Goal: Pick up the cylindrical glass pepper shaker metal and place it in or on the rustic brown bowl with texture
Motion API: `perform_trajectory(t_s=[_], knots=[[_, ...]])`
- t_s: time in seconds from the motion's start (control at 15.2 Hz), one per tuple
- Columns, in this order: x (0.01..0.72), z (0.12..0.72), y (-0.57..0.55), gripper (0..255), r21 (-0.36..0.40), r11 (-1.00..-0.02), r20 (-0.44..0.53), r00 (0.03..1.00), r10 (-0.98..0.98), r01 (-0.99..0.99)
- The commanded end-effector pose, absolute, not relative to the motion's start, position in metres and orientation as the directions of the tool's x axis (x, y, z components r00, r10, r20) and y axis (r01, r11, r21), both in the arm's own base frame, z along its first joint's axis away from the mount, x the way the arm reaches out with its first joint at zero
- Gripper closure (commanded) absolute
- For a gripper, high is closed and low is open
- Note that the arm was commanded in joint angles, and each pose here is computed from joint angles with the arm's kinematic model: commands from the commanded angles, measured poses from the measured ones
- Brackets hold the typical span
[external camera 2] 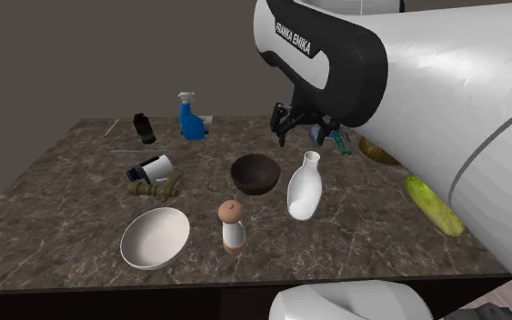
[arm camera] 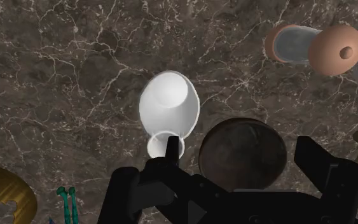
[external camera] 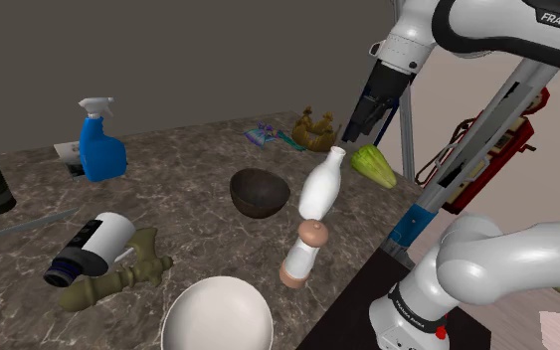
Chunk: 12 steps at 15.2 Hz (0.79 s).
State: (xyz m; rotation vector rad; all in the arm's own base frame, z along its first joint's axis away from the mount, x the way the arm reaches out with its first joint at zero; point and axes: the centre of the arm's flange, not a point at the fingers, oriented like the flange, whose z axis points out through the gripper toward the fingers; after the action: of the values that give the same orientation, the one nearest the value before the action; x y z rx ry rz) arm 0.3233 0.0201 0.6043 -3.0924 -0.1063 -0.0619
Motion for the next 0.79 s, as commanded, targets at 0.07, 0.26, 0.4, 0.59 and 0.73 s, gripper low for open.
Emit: perform_trajectory(t_s=[0.07,0.26,0.4,0.59,0.73], knots=[[0.324,0.597,0.032,0,-0.041,-0.997,0.029,0.997,0.069,0.070],[0.325,0.574,0.066,0,-0.029,-0.997,-0.011,0.997,0.071,0.071],[0.325,0.559,0.089,0,-0.021,-0.997,-0.037,0.997,0.073,0.072],[0.325,0.535,0.122,0,-0.009,-0.997,-0.076,0.994,0.075,0.074],[0.324,0.519,0.144,0,-0.001,-0.997,-0.102,0.992,0.076,0.076]])
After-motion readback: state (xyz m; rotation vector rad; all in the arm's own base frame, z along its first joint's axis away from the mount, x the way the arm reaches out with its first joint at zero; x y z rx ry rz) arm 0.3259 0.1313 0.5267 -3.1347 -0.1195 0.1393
